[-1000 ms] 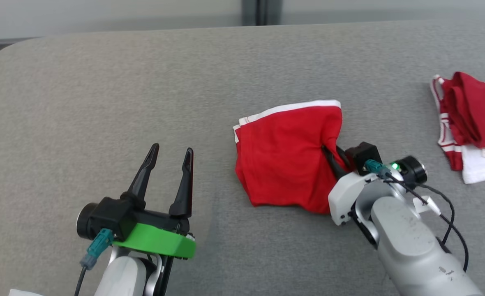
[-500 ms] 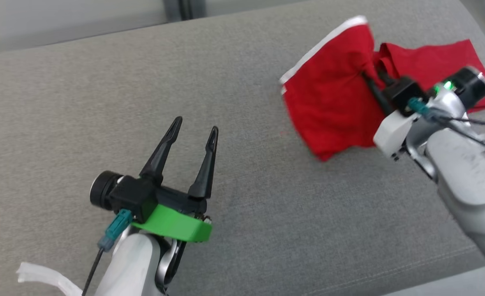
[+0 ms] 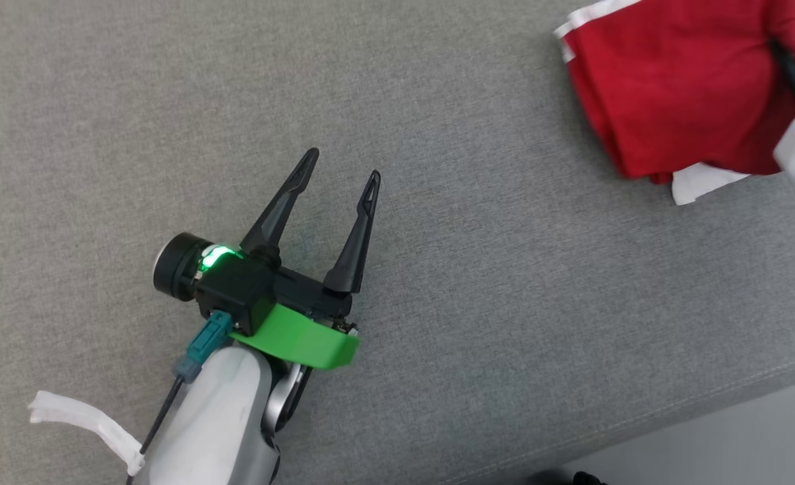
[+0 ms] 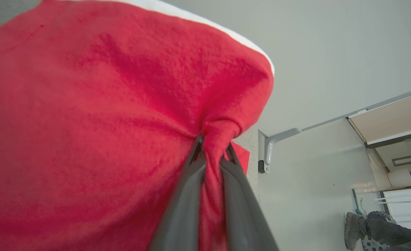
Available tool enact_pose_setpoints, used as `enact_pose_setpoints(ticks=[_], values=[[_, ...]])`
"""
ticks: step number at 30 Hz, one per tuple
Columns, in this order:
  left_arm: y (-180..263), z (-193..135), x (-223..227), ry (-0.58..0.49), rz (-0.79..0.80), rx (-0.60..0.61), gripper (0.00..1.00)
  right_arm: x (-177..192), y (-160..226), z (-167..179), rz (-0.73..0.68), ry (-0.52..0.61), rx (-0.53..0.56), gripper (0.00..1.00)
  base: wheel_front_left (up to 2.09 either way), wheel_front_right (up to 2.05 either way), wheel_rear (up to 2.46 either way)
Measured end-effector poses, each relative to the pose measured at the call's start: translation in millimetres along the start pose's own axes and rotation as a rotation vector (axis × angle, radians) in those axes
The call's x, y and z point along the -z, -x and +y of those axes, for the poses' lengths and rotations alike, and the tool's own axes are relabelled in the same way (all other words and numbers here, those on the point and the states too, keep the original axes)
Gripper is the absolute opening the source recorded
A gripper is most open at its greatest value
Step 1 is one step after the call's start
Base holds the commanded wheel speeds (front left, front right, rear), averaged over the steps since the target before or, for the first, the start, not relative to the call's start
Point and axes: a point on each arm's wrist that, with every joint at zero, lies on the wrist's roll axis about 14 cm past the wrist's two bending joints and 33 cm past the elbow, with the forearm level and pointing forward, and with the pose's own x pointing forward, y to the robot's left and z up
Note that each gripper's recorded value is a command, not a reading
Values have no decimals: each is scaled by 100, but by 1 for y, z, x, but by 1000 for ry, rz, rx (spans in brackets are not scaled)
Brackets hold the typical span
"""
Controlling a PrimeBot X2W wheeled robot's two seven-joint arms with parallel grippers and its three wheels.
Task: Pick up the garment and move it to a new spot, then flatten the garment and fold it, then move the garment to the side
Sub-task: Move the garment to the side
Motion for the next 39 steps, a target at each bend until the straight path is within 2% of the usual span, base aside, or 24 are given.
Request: enact_pose_setpoints(ticks=[5,9,17,18,19,28,32,37,39], values=[[0,16,12,7,18,-26,100,26,-12,-22,80,-5,56,0,0,0,0],[1,27,17,14,23,-50,100,47,-21,-22,143,1,65,0,0,0,0],[7,45,25,15,43,-94,100,56,-43,-15,173,-4,77,0,0,0,0],[8,46,25,13,43,-97,100,57,-44,-14,177,-2,76,78,0,0,0],[8,48,25,12,44,-102,100,58,-45,-13,180,-3,78,100,0,0,0],[12,44,4,0,12,-115,100,35,-39,-24,134,-45,127,100,0,0,0],[19,41,-11,-9,-10,-132,100,-3,-34,-38,28,-76,167,100,0,0,0],[31,39,-37,-31,-55,-163,100,-63,-25,-37,-157,-139,176,100,0,0,0],[37,41,-48,-41,-77,-184,100,-88,-17,-41,-251,-233,201,100,0,0,0]])
